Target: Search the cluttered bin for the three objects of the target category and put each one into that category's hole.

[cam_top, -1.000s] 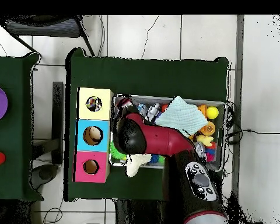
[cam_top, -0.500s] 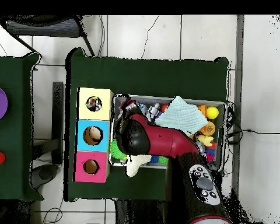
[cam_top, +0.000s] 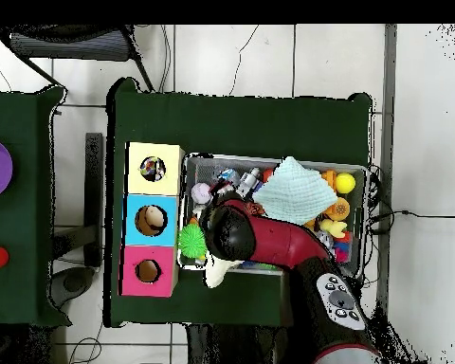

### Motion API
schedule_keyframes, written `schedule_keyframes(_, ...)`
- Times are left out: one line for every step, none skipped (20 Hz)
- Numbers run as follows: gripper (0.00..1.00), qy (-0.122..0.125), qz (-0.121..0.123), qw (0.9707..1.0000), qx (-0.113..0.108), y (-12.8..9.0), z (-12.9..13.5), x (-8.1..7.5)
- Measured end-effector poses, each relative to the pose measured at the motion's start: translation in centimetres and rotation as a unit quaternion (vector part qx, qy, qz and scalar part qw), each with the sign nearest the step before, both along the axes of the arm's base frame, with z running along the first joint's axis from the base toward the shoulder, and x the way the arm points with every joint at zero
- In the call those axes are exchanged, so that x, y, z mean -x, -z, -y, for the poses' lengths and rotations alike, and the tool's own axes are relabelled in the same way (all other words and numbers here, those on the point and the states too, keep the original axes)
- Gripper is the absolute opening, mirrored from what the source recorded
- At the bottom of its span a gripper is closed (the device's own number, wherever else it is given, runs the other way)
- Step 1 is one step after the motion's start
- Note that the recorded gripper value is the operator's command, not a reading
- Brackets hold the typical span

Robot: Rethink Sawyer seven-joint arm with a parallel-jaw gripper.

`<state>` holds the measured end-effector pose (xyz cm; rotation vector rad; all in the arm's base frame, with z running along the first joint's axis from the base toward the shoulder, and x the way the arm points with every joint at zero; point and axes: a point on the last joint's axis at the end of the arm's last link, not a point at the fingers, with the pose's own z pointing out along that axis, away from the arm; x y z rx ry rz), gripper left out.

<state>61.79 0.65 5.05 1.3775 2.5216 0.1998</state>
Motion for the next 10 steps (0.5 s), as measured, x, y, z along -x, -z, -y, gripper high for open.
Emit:
schedule_keyframes(1.0,0.003,-0.01,0.9999,-0.002,0.8,0.2,0.7)
schedule_keyframes(1.0,0.005,-0.018,0.9998,-0.004,1.7,0.3,1.2)
schedule_keyframes(1.0,0.006,-0.024,0.9997,-0.006,2.2,0.3,1.5)
schedule_keyframes(1.0,0.006,-0.025,0.9997,-0.007,2.3,0.3,1.6)
schedule_keyframes(1.0,0.007,-0.032,0.9994,-0.009,3.1,0.3,2.0)
schedule_keyframes(1.0,0.007,-0.036,0.9993,-0.011,3.6,0.3,2.2)
schedule_keyframes(1.0,0.005,-0.042,0.999,-0.012,4.3,0.2,2.6)
schedule_keyframes(1.0,0.003,-0.044,0.9989,-0.012,4.7,0.2,2.7)
schedule_keyframes(1.0,0.0,-0.047,0.9988,-0.013,5.0,0.2,2.9)
schedule_keyframes(1.0,-0.006,-0.05,0.9986,-0.014,5.5,0.1,3.2)
